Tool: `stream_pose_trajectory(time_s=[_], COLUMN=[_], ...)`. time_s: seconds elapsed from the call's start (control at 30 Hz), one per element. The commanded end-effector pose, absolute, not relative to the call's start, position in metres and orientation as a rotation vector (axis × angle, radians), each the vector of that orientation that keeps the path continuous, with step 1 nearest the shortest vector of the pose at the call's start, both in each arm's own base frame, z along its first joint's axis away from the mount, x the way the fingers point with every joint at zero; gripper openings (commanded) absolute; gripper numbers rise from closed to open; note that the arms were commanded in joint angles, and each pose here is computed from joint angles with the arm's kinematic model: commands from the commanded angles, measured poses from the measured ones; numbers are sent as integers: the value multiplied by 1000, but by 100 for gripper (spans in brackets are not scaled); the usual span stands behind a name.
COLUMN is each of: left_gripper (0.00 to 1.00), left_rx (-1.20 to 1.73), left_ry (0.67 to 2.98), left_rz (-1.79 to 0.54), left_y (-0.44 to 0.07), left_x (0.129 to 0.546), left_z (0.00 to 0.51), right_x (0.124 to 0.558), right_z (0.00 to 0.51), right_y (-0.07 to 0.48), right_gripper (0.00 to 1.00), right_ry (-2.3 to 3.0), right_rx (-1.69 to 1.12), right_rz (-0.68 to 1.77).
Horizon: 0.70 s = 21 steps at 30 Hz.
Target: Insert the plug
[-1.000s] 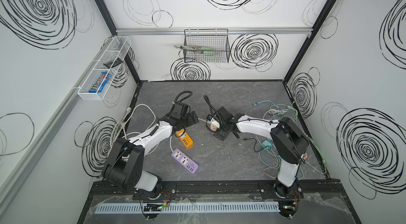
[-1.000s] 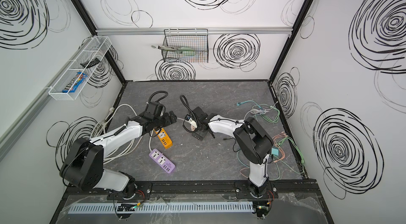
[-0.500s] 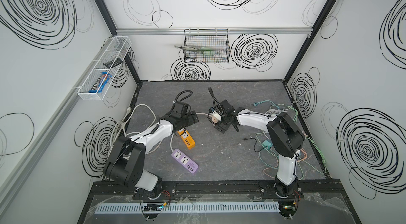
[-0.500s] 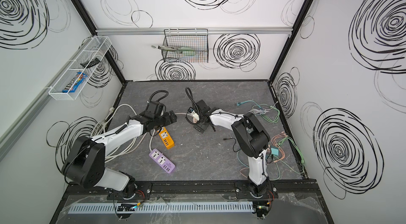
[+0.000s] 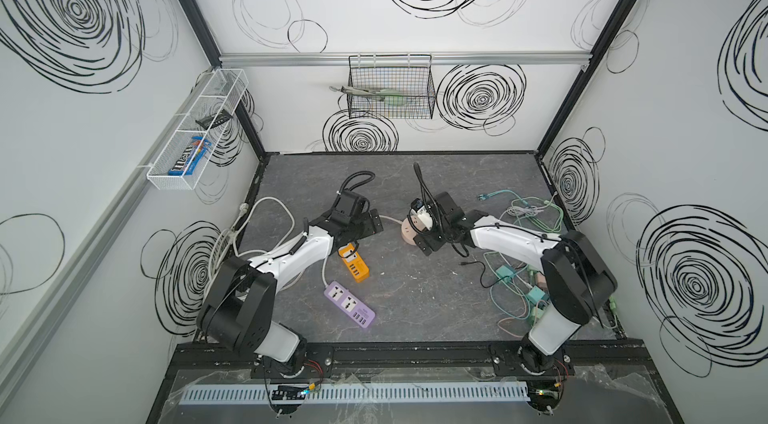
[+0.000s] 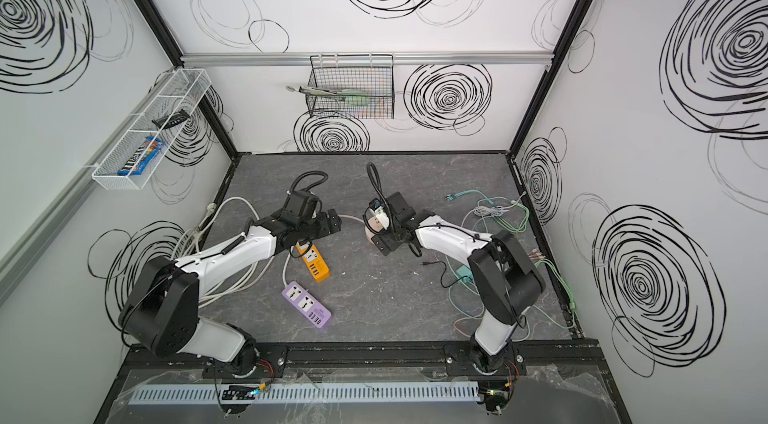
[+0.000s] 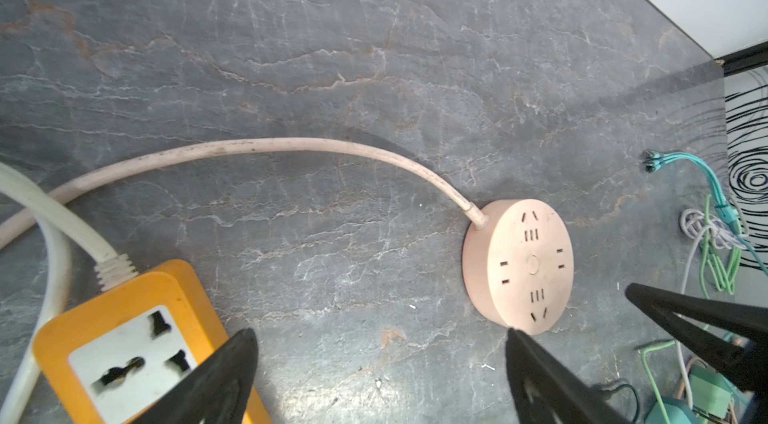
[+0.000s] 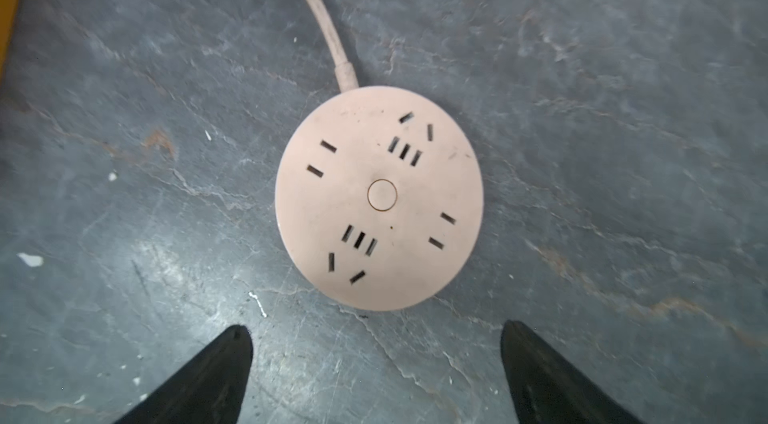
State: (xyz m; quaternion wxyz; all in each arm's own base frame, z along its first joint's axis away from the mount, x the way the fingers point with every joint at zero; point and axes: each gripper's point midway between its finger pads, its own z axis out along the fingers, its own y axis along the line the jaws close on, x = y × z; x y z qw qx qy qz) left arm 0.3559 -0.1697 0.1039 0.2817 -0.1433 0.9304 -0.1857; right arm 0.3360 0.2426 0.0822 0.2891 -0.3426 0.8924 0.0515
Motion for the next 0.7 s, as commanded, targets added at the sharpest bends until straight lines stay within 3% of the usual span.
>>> stream_pose_trajectory(time_s=[0.0,0.33,0.67], left_gripper=[96,96,96], left_rx=[-351,-261,-257], left_ry=[2447,2440,2431], left_rz=[-489,-481,-430], left_y=[-179,-198,-192], left_x=[365,353,355], left_z=[118,127,130], right_x=[345,335,295], right_z=[111,157,168], right_y=[228,117,37], right_gripper=[97,97,97], right_ry=[2334,2167,2149], right_rx=[-656,-56,404], right_rz=[175,26,101])
